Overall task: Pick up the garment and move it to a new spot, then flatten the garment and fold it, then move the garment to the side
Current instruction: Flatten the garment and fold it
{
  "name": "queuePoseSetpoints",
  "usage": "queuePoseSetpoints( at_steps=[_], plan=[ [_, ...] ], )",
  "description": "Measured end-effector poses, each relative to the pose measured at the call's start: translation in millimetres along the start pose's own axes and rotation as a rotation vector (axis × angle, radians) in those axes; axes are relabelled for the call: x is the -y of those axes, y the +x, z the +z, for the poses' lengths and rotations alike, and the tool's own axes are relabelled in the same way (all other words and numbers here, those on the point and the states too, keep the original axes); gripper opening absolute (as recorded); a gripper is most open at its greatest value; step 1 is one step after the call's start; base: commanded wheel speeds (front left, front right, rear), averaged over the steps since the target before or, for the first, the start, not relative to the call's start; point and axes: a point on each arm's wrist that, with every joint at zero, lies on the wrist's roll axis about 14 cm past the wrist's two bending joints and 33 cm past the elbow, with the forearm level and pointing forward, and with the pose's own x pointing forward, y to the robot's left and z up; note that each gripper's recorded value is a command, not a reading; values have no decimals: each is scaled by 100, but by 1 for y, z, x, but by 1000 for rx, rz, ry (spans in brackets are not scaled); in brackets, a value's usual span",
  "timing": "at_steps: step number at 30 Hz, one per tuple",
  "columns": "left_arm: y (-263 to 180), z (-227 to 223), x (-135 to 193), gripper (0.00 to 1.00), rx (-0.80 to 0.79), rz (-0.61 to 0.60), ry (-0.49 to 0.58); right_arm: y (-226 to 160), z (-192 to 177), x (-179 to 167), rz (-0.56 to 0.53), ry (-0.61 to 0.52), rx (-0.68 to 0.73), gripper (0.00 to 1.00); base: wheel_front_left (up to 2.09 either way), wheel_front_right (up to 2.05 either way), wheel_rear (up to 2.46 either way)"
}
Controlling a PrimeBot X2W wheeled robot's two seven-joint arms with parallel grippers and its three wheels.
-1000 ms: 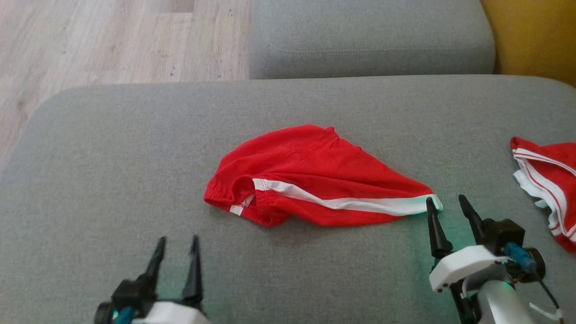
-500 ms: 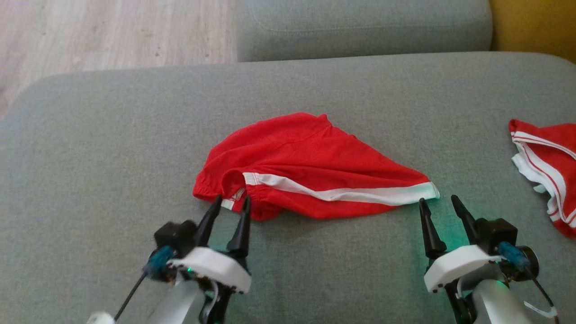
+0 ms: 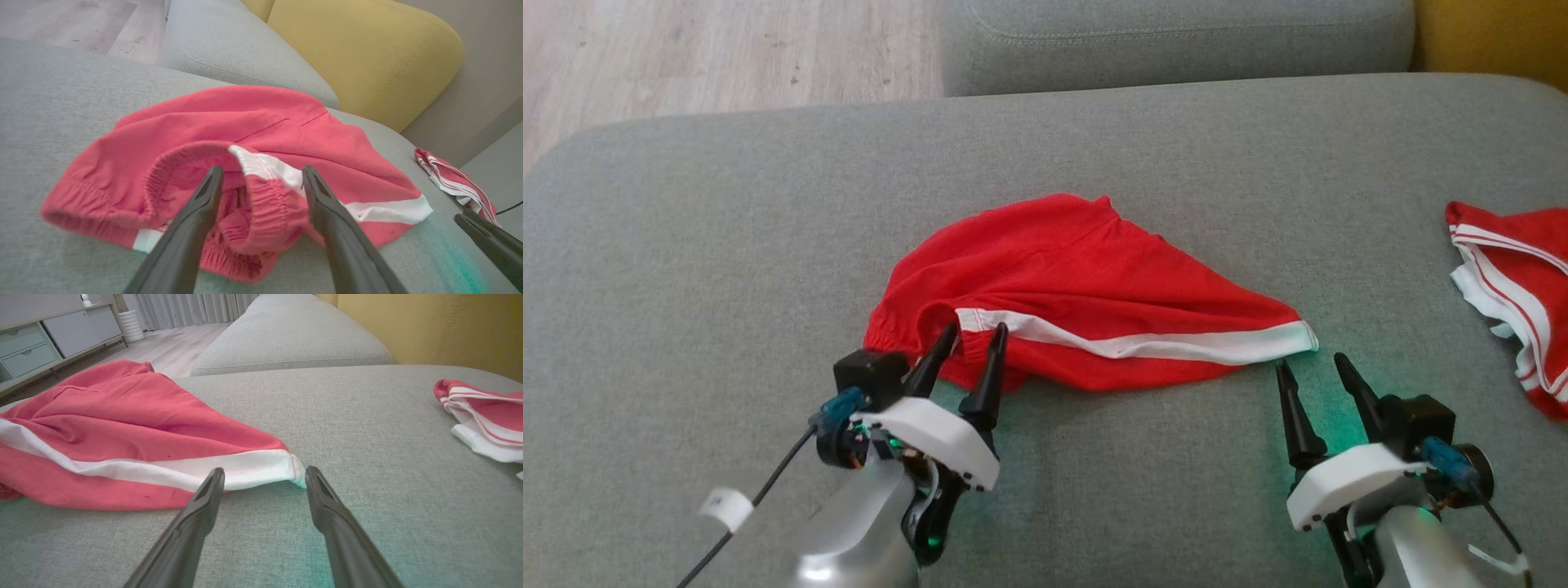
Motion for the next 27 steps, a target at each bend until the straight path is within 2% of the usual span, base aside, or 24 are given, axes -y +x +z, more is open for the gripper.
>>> queuePoseSetpoints(
  at_steps=[14, 15, 16, 17, 18, 27],
  plan=[
    [10, 2, 7, 100, -23, -34, -11, 1, -2, 0, 0, 7, -8, 100, 0, 0, 0],
    [10, 0, 6, 70, -28, -34, -7, 2, -3, 0, 0, 7, -8, 100, 0, 0, 0],
    [10, 0, 5, 48, -30, -31, -6, 2, -2, 0, 1, 7, -8, 100, 0, 0, 0],
    [9, 0, 3, 8, -27, -27, -5, 3, -2, 0, 2, 7, -8, 100, 0, 0, 0],
    [9, 1, 1, 0, -22, -23, 0, 4, -1, -1, 3, 6, -6, 100, 0, 0, 0],
    [2, 30, -13, 0, 96, 19, -16, 11, -4, -6, 8, 85, -14, 100, 0, 0, 0]
  ],
)
